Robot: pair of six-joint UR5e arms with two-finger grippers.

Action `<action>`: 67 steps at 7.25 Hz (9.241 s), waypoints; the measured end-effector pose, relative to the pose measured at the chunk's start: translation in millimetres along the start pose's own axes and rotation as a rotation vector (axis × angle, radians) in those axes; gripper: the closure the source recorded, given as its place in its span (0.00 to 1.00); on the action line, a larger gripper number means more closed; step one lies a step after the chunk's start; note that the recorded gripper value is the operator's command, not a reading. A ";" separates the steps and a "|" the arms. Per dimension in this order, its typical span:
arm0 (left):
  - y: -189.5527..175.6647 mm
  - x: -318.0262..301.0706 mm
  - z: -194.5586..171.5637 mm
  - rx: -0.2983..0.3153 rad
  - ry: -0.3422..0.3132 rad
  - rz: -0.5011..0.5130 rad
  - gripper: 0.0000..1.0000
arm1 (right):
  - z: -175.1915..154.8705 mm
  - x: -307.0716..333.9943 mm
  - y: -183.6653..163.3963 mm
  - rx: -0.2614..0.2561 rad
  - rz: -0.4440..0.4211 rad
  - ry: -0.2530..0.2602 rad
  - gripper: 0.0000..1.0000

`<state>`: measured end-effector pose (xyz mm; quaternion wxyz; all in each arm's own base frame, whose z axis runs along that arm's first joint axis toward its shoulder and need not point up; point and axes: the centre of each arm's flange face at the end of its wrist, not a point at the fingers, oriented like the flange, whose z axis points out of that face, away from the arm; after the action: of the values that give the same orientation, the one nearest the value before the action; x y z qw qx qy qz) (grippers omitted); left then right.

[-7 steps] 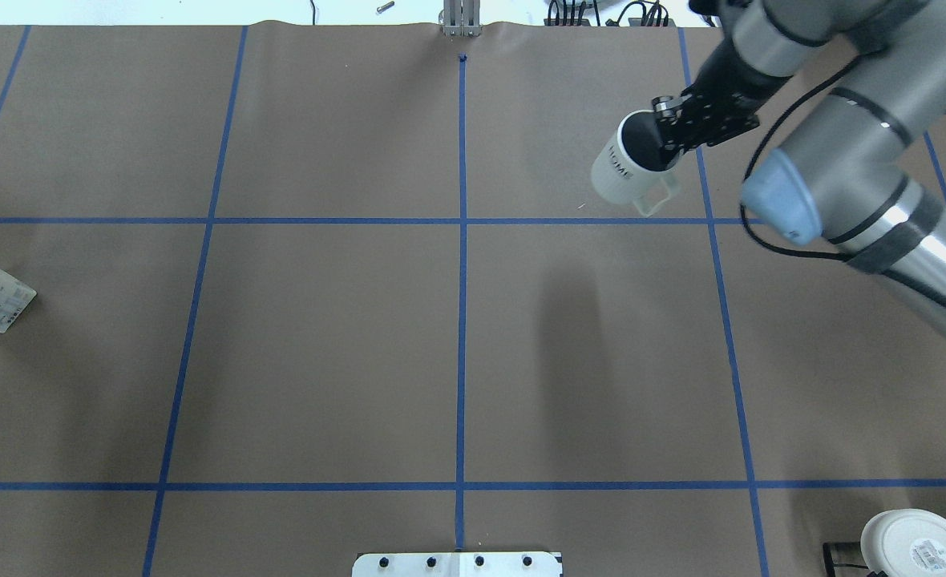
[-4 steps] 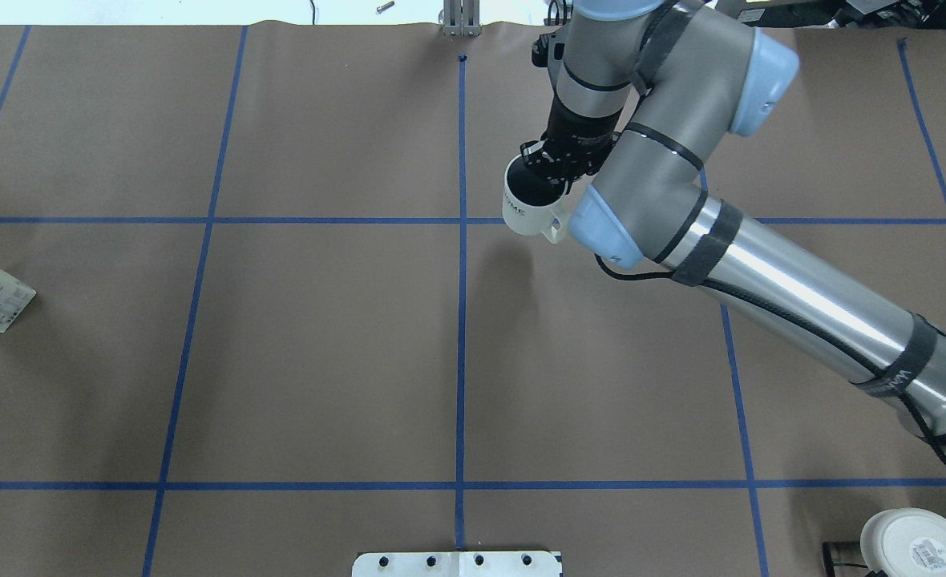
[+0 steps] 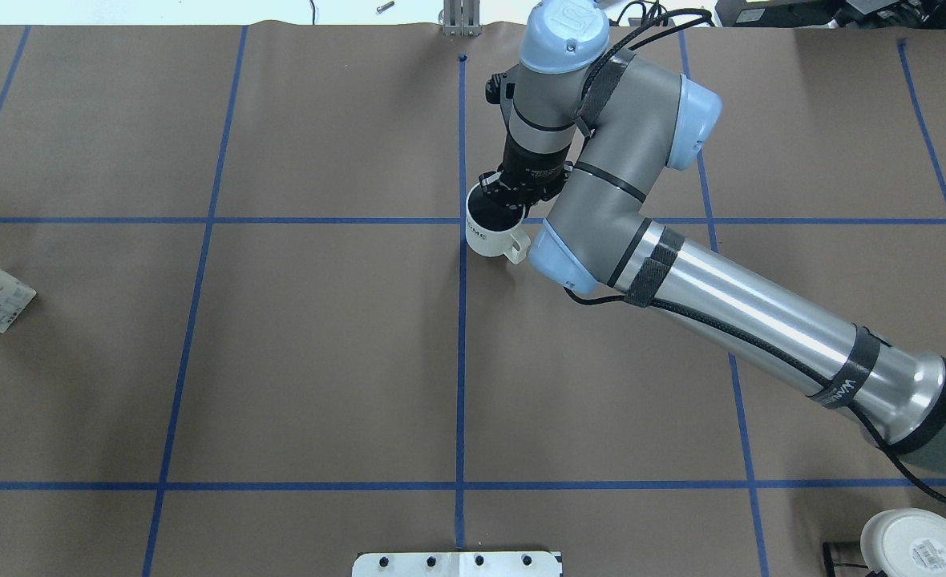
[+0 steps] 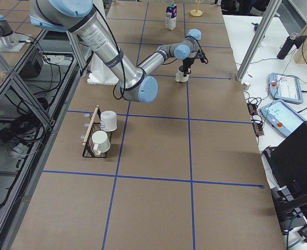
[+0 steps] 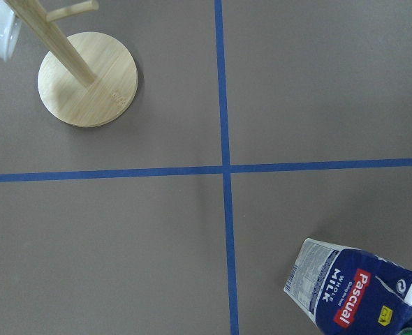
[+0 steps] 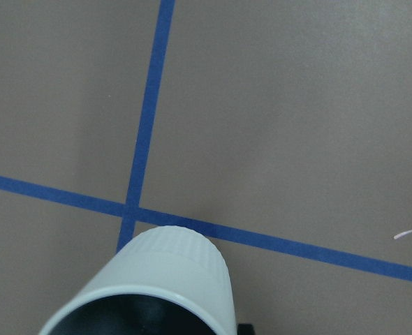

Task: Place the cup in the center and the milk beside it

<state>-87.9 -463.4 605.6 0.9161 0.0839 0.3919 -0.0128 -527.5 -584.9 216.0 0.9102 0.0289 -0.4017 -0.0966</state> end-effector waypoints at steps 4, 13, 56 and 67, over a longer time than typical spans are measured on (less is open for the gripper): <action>-1.8 6.8 -5.0 0.009 0.016 0.008 0.02 | -15.7 -14.4 -12.4 0.083 0.034 -0.041 0.00; 45.9 125.7 16.9 0.031 -0.038 0.448 0.02 | -122.1 107.2 -10.3 0.109 0.169 -0.094 0.00; -198.2 644.4 4.7 -0.086 0.175 -0.096 0.01 | -135.6 269.2 47.1 0.072 0.196 -0.100 0.00; -50.3 55.3 -12.4 -0.054 -0.041 -0.213 0.01 | -153.4 652.1 162.6 0.006 0.117 0.196 0.00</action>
<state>-63.0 -508.6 550.1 0.9192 0.0169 0.3801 -0.1012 39.9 -559.2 606.8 0.9492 0.0173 -0.3118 -0.0388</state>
